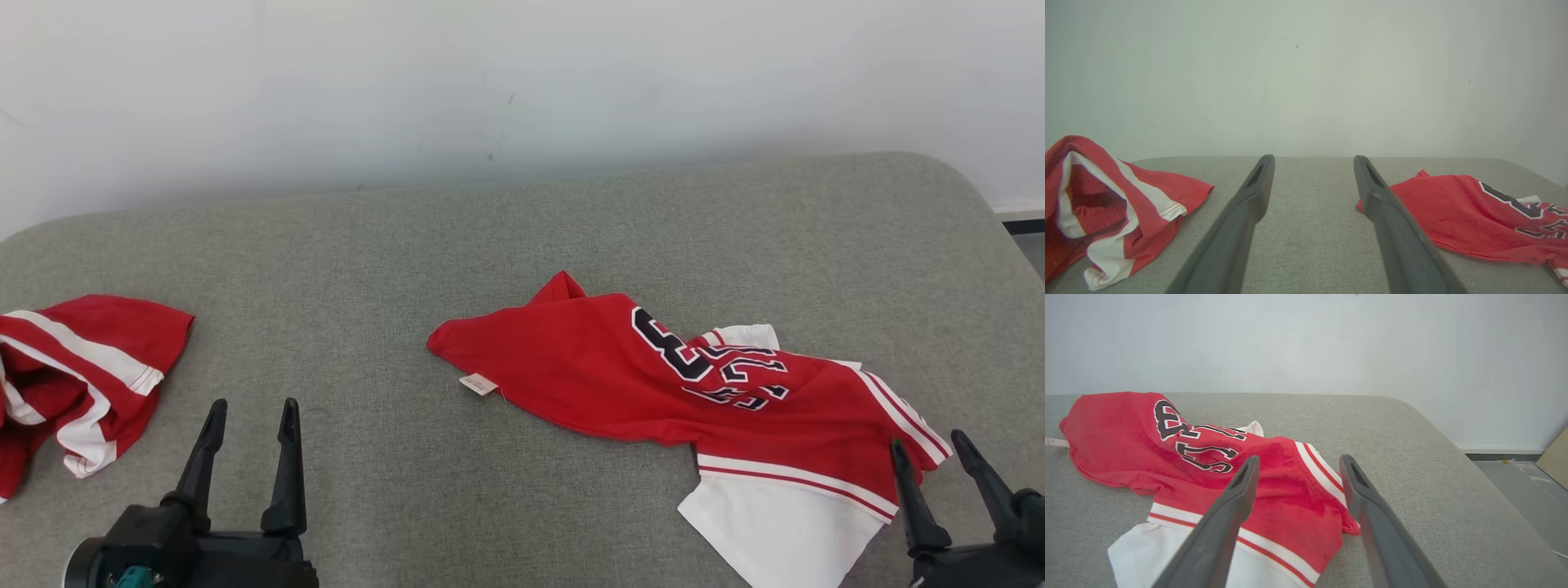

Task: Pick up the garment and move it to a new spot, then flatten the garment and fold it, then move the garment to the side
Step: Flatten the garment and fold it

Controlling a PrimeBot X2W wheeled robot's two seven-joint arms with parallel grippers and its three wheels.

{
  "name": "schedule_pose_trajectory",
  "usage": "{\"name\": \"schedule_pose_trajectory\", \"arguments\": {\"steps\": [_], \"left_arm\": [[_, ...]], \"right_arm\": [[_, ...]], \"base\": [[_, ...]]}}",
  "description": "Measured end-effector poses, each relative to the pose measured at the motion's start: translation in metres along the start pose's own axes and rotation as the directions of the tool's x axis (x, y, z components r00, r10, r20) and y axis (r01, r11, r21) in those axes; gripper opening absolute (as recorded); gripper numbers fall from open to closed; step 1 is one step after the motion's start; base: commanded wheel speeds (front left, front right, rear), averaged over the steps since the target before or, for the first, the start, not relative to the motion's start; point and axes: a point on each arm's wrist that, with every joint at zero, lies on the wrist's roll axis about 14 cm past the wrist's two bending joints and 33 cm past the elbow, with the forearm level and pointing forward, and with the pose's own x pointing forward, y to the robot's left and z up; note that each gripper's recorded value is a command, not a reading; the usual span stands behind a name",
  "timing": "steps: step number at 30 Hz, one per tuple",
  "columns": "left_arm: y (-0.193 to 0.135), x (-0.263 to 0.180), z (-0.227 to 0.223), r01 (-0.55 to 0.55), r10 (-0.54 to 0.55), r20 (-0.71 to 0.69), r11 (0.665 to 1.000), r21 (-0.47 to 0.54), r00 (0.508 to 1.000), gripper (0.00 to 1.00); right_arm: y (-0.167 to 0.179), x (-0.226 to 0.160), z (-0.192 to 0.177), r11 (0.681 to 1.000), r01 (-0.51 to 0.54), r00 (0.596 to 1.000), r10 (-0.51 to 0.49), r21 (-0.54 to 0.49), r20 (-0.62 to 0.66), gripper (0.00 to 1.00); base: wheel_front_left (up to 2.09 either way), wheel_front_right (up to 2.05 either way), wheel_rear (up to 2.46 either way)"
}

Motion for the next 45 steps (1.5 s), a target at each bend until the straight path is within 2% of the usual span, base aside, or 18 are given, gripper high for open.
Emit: {"name": "schedule_pose_trajectory", "arguments": {"steps": [6,16,23,30,36,45], "left_arm": [[0.000,-0.001,-0.001,0.002,-0.002,-0.004,1.000,0.000,1.000,1.00],[0.005,-0.001,-0.008,-0.013,0.013,-0.023,1.000,0.000,1.000,1.00],[-0.025,0.034,-0.003,0.090,-0.090,0.005,0.996,0.011,0.996,1.00],[-0.068,0.088,-0.018,0.258,-0.256,-0.033,0.965,0.050,0.966,1.00],[-0.082,0.109,-0.069,0.322,-0.311,-0.174,0.946,0.040,0.934,1.00],[-0.092,0.119,-0.144,0.378,-0.347,-0.376,0.926,0.007,0.859,1.00]], "right_arm": [[0.017,0.006,0.015,0.999,-0.035,0.998,0.034,0.015,0.056,1.00],[0.070,0.017,0.026,0.988,-0.127,0.986,0.115,0.092,0.118,1.00],[0.084,0.025,0.027,0.982,-0.150,0.983,0.136,0.112,0.125,1.00],[0.071,0.028,0.022,0.987,-0.103,0.990,0.090,0.127,0.111,1.00],[0.053,0.024,0.011,0.989,-0.032,0.997,0.022,0.142,0.077,1.00],[0.034,0.021,-0.004,0.988,0.043,0.998,-0.048,0.147,0.028,1.00]], "base": [[0.00,0.00,0.00],[0.00,0.00,0.00],[0.00,0.00,0.00],[0.00,0.00,0.00],[0.00,0.00,0.00],[0.00,0.00,0.00]]}}
